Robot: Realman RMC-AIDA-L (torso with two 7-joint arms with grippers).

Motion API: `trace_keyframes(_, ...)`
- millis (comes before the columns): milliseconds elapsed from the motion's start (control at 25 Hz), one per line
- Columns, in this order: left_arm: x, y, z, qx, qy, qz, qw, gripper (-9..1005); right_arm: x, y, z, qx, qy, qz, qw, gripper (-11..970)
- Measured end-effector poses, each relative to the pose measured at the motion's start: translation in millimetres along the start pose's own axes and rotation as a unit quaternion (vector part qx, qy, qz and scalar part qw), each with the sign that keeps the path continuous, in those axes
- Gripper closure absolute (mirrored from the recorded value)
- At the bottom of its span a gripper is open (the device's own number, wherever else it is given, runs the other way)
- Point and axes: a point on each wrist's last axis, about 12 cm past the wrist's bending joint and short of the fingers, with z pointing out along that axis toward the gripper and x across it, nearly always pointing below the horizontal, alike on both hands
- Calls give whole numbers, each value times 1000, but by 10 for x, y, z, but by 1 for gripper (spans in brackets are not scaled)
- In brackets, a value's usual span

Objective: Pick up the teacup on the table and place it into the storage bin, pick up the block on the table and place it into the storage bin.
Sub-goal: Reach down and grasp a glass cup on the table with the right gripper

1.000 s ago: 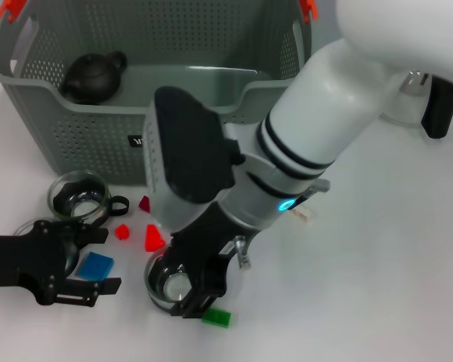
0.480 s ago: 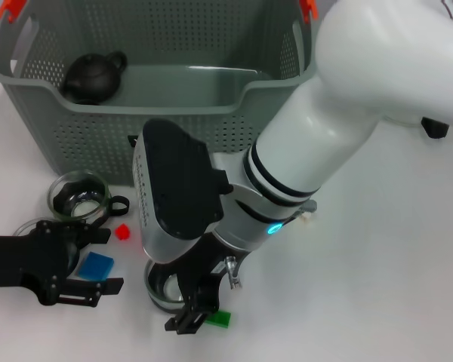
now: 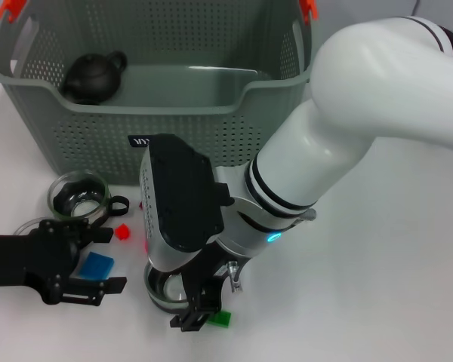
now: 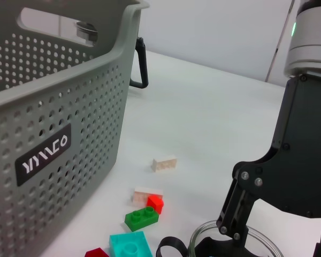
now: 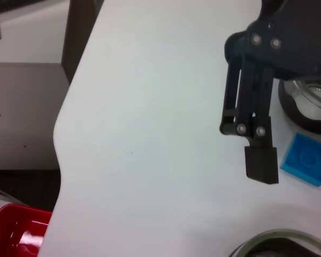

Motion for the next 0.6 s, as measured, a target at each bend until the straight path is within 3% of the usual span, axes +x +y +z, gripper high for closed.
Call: trace_keyframes(600,4,-4,11,1,0,-1,1000,120,82,36,99,8,-1,5,1000,185)
